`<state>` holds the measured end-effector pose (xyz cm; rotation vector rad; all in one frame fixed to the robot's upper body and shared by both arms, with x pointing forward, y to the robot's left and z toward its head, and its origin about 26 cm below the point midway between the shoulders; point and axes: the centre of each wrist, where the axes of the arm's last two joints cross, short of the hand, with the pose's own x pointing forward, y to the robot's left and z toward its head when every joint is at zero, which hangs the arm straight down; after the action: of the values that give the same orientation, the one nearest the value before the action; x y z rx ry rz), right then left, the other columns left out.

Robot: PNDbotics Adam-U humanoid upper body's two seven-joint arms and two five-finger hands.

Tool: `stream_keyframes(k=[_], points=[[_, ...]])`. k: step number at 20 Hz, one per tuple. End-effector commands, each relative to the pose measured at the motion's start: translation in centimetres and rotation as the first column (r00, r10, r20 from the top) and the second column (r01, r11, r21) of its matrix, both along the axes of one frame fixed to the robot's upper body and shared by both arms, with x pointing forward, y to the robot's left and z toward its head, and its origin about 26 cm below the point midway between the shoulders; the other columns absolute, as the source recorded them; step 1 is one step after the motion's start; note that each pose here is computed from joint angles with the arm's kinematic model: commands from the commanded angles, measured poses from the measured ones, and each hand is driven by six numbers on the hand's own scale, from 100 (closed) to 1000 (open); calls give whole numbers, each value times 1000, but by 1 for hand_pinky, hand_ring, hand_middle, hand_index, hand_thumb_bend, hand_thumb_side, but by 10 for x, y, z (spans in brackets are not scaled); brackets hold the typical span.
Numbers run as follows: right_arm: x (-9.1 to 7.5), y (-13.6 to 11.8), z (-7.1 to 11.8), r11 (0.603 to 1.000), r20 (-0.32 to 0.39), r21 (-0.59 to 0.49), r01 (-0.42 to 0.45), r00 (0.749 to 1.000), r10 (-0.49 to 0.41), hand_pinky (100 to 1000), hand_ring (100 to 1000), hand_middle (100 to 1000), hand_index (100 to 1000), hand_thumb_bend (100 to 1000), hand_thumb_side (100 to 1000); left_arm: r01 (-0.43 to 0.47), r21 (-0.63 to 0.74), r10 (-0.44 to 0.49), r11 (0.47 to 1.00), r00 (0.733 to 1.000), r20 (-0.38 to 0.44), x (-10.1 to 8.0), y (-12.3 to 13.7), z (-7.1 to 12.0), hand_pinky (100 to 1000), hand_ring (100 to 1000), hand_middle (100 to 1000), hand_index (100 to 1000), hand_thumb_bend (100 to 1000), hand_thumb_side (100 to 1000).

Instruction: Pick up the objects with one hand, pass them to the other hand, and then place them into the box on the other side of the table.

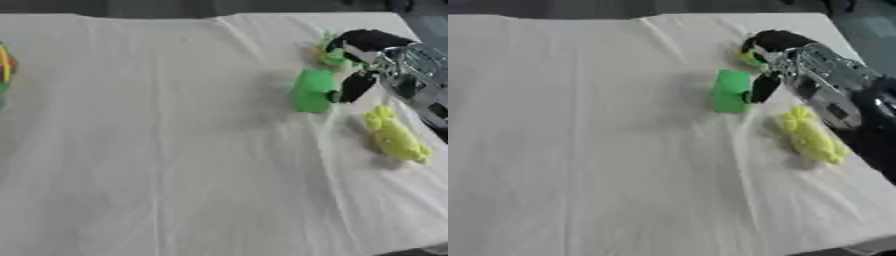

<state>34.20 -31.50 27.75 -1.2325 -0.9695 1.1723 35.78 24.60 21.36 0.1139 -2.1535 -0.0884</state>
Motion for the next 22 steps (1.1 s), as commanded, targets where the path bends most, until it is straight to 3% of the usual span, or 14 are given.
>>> stream_keyframes(k=[1, 22], points=[[-2, -4, 13, 947, -227, 182, 263, 949, -220, 920, 911, 913, 896, 428, 112, 14, 6, -14, 1000, 999, 31, -2, -2, 10, 626, 732, 799, 760, 195, 826], [1, -4, 13, 942, -254, 221, 254, 947, -196, 916, 902, 894, 890, 447, 128, 36, -1, -36, 999, 998, 46, -2, -7, 14, 629, 730, 800, 750, 196, 824]])
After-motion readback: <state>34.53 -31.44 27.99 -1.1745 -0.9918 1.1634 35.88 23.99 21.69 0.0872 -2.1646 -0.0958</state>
